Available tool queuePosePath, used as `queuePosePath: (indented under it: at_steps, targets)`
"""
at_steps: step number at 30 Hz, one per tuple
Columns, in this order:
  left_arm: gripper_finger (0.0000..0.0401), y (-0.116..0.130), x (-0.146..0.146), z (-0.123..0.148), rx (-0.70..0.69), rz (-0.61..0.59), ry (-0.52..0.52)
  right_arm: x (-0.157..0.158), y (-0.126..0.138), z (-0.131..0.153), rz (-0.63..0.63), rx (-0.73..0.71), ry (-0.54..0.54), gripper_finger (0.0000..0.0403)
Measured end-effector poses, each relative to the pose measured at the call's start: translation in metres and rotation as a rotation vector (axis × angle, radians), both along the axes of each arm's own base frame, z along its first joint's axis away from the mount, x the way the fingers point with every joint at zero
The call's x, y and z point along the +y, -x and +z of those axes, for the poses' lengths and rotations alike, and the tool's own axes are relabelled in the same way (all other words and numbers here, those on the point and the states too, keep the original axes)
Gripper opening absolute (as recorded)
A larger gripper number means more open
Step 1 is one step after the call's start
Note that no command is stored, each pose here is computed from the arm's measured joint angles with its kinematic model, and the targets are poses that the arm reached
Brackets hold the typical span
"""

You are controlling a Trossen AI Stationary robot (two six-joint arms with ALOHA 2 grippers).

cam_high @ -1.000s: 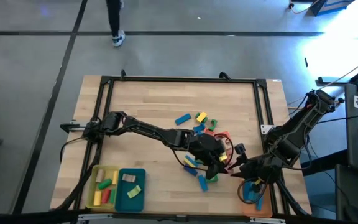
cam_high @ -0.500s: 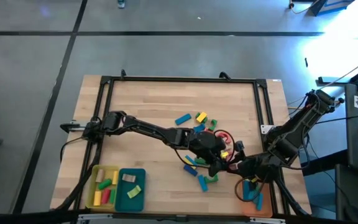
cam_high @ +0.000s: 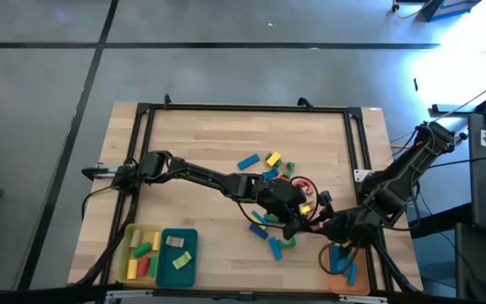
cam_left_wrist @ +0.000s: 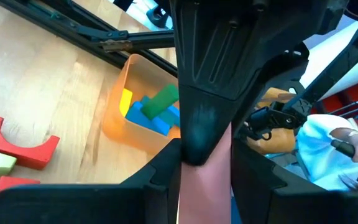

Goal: Sort blocks by size
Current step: Put the pink rectangular block into the orange bin

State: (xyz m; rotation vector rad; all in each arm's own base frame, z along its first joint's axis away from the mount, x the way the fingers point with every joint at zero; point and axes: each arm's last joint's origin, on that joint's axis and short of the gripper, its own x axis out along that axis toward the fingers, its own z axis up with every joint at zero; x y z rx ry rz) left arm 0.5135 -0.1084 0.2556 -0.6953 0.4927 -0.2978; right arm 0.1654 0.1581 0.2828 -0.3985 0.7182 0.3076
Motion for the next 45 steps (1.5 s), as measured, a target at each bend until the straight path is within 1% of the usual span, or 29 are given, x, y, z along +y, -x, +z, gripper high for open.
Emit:
queuePosePath:
  at_steps: [2, 5, 8, 11, 15, 18, 22, 25, 28, 31, 33, 35, 41, 43, 45]
  targets:
    - [0.0097, 0.000, 0.000, 0.000, 0.000, -0.001, 0.000, 0.000, 0.000, 0.000, 0.004, 0.004, -0.001, 0.0063]
    - [0.0097, 0.000, 0.000, 0.000, -0.007, -0.002, -0.013, 0.000, 0.000, 0.000, 0.005, 0.005, -0.003, 0.0060]
    - [0.0100, 0.000, 0.000, 0.000, -0.025, -0.014, -0.050, 0.000, 0.000, 0.002, 0.005, 0.003, -0.009, 0.0060]
    - [0.0116, 0.000, 0.002, 0.000, -0.031, -0.030, -0.083, 0.002, 0.000, 0.007, 0.019, 0.008, -0.032, 0.0060]
    - [0.0149, 0.002, 0.002, -0.002, -0.030, -0.065, -0.138, 0.004, 0.001, 0.015, 0.067, 0.044, -0.088, 0.0060]
    - [0.0173, 0.003, 0.002, -0.004, -0.039, -0.102, -0.223, 0.005, 0.003, 0.020, 0.090, 0.103, -0.147, 0.0060]
    - [0.0191, 0.005, 0.007, -0.011, -0.032, -0.152, -0.375, 0.005, 0.009, 0.023, 0.086, 0.254, -0.266, 0.0060]
    - [0.0193, 0.007, 0.016, -0.017, 0.006, -0.190, -0.470, 0.004, 0.014, 0.019, 0.028, 0.424, -0.376, 0.0060]
    - [0.0193, 0.010, 0.031, -0.025, 0.094, -0.195, -0.513, 0.003, 0.021, 0.016, -0.079, 0.603, -0.474, 0.0063]
    - [0.0194, 0.013, 0.050, -0.031, 0.174, -0.174, -0.570, 0.000, 0.027, 0.013, -0.202, 0.770, -0.538, 0.0068]
    - [0.0194, 0.014, 0.059, -0.034, 0.215, -0.163, -0.600, -0.001, 0.030, 0.012, -0.259, 0.848, -0.561, 0.0069]
    - [0.0194, 0.016, 0.067, -0.038, 0.242, -0.165, -0.619, -0.001, 0.031, 0.012, -0.275, 0.877, -0.568, 0.0071]
    - [0.0194, 0.021, 0.076, -0.056, 0.288, -0.202, -0.672, -0.001, 0.030, 0.012, -0.296, 0.872, -0.578, 0.0089]
    - [0.0194, 0.024, 0.077, -0.061, 0.300, -0.229, -0.721, -0.001, 0.030, 0.012, -0.321, 0.880, -0.588, 0.0095]
    - [0.0194, 0.026, 0.079, -0.066, 0.315, -0.239, -0.795, -0.001, 0.030, 0.012, -0.343, 0.886, -0.597, 0.0102]
